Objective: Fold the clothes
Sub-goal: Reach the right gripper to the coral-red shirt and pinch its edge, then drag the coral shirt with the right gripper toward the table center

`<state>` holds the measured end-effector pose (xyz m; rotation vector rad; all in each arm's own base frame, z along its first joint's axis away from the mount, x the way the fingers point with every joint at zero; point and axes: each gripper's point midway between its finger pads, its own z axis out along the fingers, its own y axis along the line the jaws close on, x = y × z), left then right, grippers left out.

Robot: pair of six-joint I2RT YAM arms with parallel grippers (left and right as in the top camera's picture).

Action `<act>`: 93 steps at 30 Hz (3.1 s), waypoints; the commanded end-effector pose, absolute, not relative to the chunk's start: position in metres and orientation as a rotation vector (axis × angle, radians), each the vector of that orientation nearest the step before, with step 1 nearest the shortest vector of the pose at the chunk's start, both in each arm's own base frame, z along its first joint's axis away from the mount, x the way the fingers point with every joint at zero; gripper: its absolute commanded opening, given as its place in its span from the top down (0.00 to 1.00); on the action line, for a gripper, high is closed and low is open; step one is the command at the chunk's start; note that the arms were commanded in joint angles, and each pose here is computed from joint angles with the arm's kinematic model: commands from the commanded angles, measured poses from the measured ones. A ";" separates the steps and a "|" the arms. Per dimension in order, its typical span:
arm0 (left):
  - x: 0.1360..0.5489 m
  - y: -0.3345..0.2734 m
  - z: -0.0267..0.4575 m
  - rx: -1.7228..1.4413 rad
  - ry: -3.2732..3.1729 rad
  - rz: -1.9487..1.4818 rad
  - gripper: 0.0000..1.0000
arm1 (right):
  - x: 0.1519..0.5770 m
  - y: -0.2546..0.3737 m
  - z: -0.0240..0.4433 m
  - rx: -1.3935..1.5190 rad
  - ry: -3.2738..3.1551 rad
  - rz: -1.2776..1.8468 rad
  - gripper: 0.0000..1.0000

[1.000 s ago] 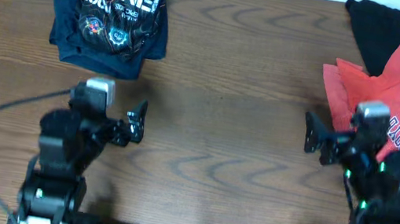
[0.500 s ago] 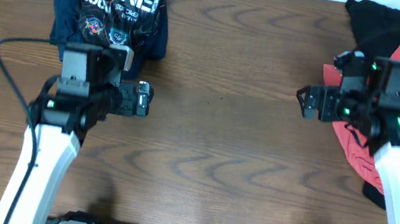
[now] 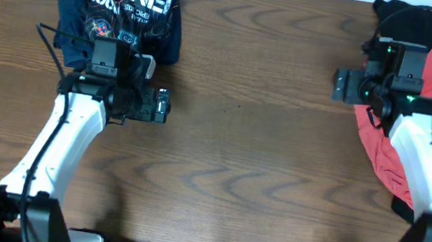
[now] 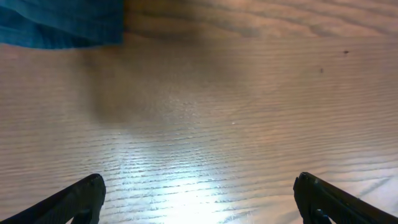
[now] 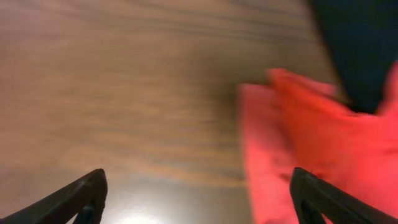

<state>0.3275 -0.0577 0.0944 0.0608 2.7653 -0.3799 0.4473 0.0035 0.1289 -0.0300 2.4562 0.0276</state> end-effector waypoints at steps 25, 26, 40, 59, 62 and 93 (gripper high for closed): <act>0.333 -0.061 0.096 0.082 2.755 -0.392 0.02 | 0.459 -0.114 0.004 0.415 2.583 -0.226 0.69; 0.333 -0.061 0.096 0.082 2.755 -0.392 0.02 | 0.459 -0.113 0.004 0.415 2.583 -0.227 0.74; 0.340 -0.061 0.099 0.086 2.725 -0.389 0.02 | 0.464 -0.112 0.075 0.402 2.457 -0.218 0.99; 0.338 -0.049 0.203 0.078 2.445 -0.350 0.05 | 0.428 0.083 0.219 -0.102 2.261 0.209 0.99; 0.329 -0.036 0.231 0.045 2.361 -0.321 0.05 | 0.412 0.141 0.217 -0.232 2.268 0.296 0.99; 0.301 0.009 0.248 -0.160 2.329 -0.258 0.05 | 0.311 0.317 0.190 -0.702 2.305 0.668 0.99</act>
